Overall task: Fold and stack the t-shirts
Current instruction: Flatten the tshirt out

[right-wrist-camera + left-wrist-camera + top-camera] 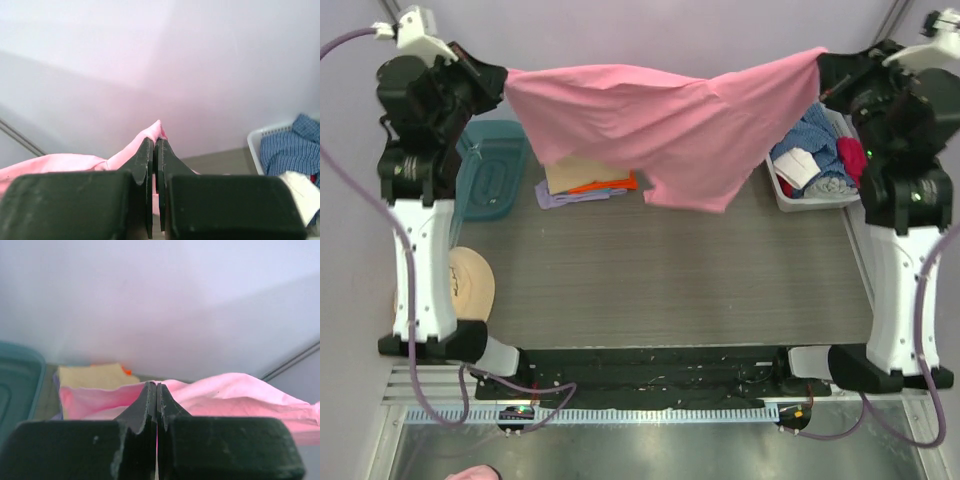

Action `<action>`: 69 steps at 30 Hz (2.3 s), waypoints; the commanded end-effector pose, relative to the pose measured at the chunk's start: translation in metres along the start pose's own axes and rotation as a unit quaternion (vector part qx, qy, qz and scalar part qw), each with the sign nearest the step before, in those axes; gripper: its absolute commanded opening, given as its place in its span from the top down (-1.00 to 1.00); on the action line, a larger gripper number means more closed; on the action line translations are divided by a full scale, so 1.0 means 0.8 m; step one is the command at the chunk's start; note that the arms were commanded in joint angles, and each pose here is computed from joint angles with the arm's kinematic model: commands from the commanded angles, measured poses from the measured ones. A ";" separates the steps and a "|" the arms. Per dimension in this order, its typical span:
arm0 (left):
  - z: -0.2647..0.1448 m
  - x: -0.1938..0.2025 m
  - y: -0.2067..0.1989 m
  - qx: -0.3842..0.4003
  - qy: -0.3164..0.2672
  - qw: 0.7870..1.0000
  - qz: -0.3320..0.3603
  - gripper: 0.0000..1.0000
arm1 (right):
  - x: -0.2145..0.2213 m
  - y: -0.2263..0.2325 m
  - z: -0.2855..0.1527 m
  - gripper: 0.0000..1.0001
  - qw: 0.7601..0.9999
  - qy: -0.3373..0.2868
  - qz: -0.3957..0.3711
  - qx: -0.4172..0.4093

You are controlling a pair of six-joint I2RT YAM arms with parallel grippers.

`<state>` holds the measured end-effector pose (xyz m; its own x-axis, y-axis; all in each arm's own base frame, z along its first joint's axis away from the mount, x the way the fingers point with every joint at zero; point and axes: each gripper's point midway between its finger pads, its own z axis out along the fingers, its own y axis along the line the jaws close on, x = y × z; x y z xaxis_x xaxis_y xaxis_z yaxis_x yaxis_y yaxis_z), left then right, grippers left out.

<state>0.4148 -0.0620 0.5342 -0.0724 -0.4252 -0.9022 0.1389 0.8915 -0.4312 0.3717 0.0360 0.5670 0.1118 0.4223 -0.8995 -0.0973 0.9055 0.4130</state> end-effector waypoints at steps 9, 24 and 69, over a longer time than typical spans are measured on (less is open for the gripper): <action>-0.124 0.188 0.074 -0.036 0.097 0.995 -0.017 1.00 | 0.163 -0.034 -0.152 0.98 0.990 0.128 0.042 -0.029; -0.212 0.431 0.204 -0.215 0.282 0.932 -0.067 1.00 | 0.404 -0.123 -0.300 0.98 0.912 0.379 0.126 0.089; -0.257 0.406 0.266 -0.398 0.161 0.894 -0.126 -0.63 | 0.446 -0.158 -0.283 -0.27 0.870 0.441 0.128 0.179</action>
<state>0.1991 0.0180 0.0939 -0.3969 -0.6974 -0.5967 -0.7188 0.6405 -0.2704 0.1534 0.0568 0.1382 -0.7353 0.5638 -0.3761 0.4037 0.8101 0.4253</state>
